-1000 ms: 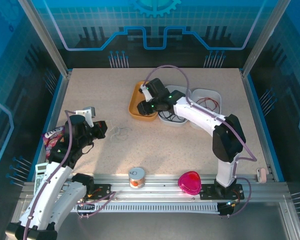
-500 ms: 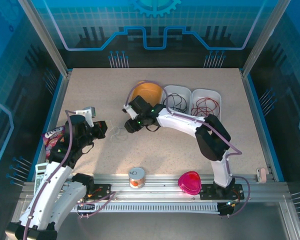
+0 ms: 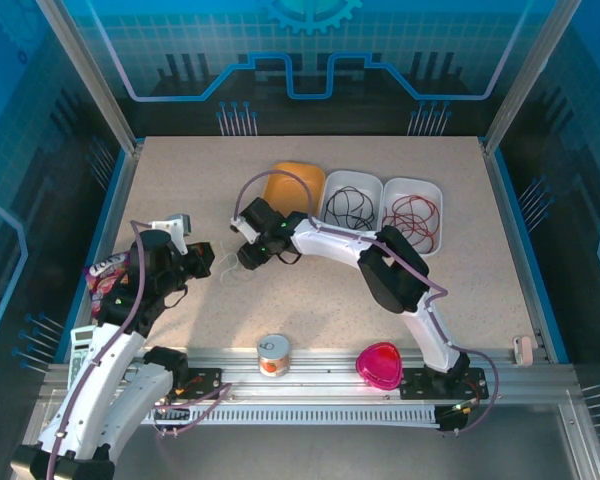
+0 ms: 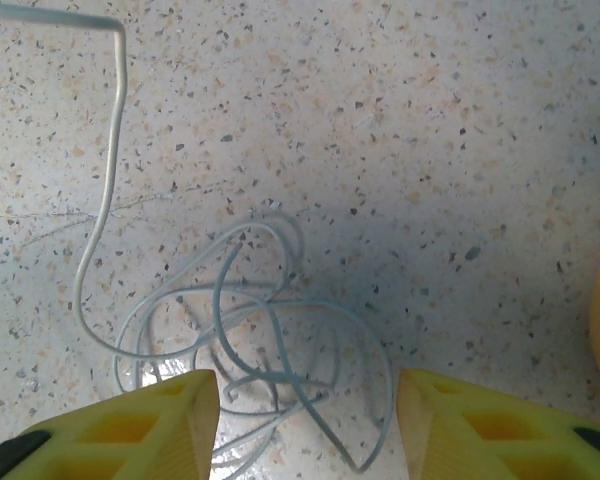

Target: Untangle the cables

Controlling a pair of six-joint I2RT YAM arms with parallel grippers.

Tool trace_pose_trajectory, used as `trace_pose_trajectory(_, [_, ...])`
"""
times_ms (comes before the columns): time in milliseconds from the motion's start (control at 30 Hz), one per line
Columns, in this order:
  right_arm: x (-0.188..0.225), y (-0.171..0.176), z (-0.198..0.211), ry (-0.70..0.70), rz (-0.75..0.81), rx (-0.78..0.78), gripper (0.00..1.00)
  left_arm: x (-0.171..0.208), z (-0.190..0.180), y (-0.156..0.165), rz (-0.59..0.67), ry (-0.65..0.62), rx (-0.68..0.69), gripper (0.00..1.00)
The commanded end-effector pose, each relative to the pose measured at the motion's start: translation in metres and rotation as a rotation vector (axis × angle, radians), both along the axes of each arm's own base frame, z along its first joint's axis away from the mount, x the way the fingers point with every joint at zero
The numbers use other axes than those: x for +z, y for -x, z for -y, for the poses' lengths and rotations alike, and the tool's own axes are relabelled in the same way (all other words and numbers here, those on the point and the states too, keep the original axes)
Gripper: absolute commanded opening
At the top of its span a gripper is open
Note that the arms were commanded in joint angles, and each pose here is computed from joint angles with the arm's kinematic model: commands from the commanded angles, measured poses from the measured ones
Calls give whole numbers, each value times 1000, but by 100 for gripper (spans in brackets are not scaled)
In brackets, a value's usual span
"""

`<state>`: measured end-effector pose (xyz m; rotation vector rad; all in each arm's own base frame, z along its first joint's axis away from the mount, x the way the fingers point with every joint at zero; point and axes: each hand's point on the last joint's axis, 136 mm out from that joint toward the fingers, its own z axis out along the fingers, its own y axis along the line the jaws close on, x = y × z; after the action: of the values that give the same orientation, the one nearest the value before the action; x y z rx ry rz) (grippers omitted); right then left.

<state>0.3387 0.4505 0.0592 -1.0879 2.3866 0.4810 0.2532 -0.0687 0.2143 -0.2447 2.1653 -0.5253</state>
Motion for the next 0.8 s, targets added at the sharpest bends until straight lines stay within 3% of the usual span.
trace_pose_trajectory(0, [-6, 1, -10, 25, 33, 37, 52, 0, -3, 1, 2, -18, -1, 0])
trace_pose_trajectory(200, [-16, 4, -13, 40, 12, 44, 59, 0, -2, 0, 3, -13, -1, 0])
trace_pose_trajectory(400, [-29, 5, -17, 51, -16, 41, 59, 1, -2, 0, 4, -10, -1, 0])
trace_pose_trajectory(700, [-41, 4, 2, 113, -20, -36, 12, 3, -14, 5, -7, -52, 54, 0])
trace_pose_trajectory(767, [-30, 4, 9, 110, -6, -65, 7, 7, -20, 6, 2, -69, 82, 0])
